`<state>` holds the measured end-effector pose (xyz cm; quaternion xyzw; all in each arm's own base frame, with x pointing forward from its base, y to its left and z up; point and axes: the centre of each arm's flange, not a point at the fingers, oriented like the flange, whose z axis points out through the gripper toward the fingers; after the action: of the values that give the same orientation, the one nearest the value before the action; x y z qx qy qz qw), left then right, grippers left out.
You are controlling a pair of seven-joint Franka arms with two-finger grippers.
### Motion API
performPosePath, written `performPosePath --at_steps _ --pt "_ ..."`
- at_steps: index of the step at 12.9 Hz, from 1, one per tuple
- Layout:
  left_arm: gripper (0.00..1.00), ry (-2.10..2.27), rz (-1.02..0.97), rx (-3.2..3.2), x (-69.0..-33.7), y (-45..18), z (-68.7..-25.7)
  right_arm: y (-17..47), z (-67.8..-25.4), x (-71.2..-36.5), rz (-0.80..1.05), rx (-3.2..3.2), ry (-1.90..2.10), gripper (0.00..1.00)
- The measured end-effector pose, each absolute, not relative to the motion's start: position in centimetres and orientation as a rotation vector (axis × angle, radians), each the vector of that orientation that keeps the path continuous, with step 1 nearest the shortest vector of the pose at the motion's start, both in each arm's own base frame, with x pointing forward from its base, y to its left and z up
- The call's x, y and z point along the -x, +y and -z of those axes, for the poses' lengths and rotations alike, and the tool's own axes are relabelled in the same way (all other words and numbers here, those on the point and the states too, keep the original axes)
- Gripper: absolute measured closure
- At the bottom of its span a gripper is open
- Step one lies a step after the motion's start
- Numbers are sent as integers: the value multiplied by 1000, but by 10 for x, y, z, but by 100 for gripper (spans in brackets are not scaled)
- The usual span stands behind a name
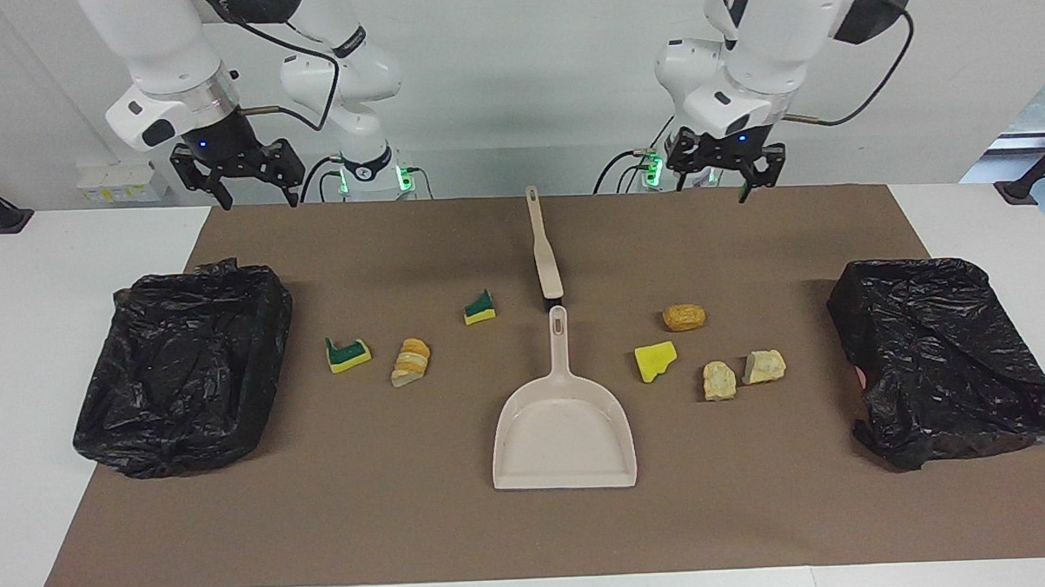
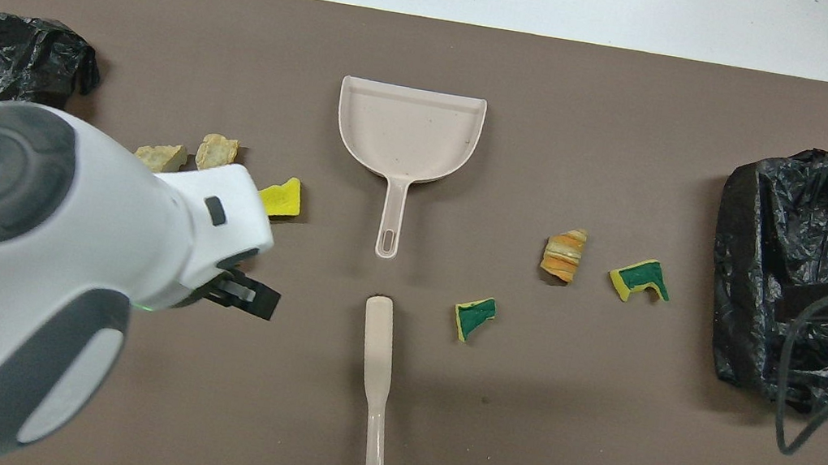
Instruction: Sweep and dump trash in bin
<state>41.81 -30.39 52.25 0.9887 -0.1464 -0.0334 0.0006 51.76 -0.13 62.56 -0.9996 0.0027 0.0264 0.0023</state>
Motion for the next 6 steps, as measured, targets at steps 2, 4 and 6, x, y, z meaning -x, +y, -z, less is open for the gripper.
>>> performPosePath --at_steps 2,4,6 --pt "0 -423 91 -3111 -391 -334 -493 2 -626 -521 -37 3137 -1 0" --pt "0 -399 82 -3115 -362 -360 -458 8 -623 -524 -35 3138 -20 0" --pt "0 -365 66 -3117 -334 -382 -424 22 -620 -530 -39 3139 -58 0"
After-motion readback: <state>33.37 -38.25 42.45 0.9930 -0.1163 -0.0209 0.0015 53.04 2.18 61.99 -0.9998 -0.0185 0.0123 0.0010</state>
